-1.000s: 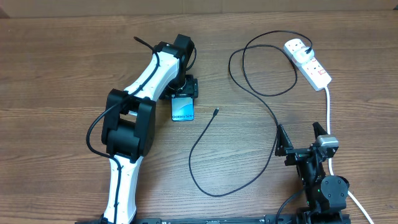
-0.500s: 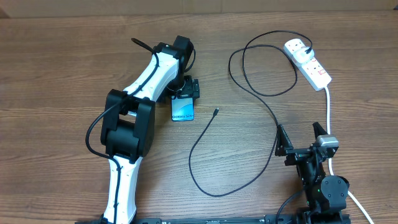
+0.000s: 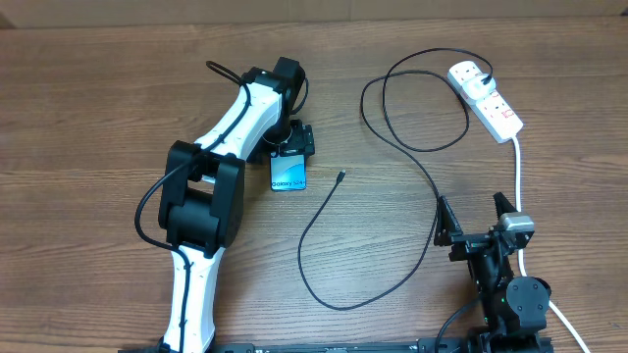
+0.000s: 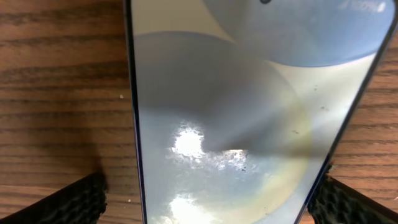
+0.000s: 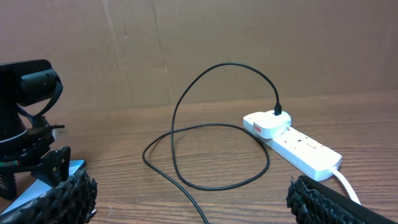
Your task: Plug charger to phone and switch on socket
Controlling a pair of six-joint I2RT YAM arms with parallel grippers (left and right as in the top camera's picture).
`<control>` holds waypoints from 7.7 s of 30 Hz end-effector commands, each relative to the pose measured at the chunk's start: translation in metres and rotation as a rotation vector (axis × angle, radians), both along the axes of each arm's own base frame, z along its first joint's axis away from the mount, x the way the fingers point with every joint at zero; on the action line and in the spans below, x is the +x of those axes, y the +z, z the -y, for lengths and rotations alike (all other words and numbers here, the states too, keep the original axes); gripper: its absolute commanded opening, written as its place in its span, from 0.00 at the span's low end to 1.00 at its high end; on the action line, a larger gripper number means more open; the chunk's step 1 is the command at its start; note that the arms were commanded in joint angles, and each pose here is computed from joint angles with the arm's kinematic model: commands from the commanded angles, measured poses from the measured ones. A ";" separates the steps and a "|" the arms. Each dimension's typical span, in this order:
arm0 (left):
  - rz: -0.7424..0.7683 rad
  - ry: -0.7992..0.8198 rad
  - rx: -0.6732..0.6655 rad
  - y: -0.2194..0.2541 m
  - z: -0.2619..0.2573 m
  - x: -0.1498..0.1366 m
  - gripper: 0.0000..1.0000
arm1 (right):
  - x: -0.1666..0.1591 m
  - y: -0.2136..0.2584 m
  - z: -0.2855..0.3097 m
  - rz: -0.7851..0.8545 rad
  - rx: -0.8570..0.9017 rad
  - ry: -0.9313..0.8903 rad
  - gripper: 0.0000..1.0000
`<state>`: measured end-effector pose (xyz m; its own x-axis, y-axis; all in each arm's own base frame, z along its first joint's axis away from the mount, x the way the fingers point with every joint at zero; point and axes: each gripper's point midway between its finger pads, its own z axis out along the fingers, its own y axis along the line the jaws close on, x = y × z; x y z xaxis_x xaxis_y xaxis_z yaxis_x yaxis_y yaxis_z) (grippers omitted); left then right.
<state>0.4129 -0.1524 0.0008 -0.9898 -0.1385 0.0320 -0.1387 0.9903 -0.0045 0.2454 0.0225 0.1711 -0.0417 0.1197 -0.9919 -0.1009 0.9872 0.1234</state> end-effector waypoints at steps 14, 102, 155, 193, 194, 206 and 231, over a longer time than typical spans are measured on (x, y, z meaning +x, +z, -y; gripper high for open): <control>-0.041 0.014 0.040 -0.025 -0.008 -0.013 0.79 | 0.000 -0.001 0.001 0.005 0.004 -0.005 1.00; -0.387 0.134 -1.262 0.184 0.106 -0.016 0.66 | -0.029 0.187 -0.115 -0.541 0.299 0.706 1.00; -0.486 0.217 -1.280 0.193 0.116 -0.020 0.67 | 0.104 0.049 -0.192 -0.632 0.257 -0.188 0.59; -0.445 0.184 -1.283 0.190 0.117 -0.015 0.66 | 0.102 0.047 -0.203 -0.662 0.284 -0.137 0.20; -0.445 0.184 -1.283 0.190 0.117 -0.015 0.66 | 0.102 0.047 -0.203 -0.661 0.285 -0.136 0.18; -0.448 0.187 -1.283 0.190 0.117 -0.015 0.66 | 0.103 0.048 -0.204 -0.656 0.290 -0.134 0.16; -0.458 0.185 -1.282 0.191 0.120 -0.017 0.66 | 0.103 0.048 -0.203 -0.654 0.290 -0.137 0.10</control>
<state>0.3940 -0.2663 0.1783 -0.8236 0.0750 0.5622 -0.5098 0.3365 -0.7917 0.3464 0.2235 0.2068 -0.6014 0.4051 -0.6887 0.2120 0.9119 0.3513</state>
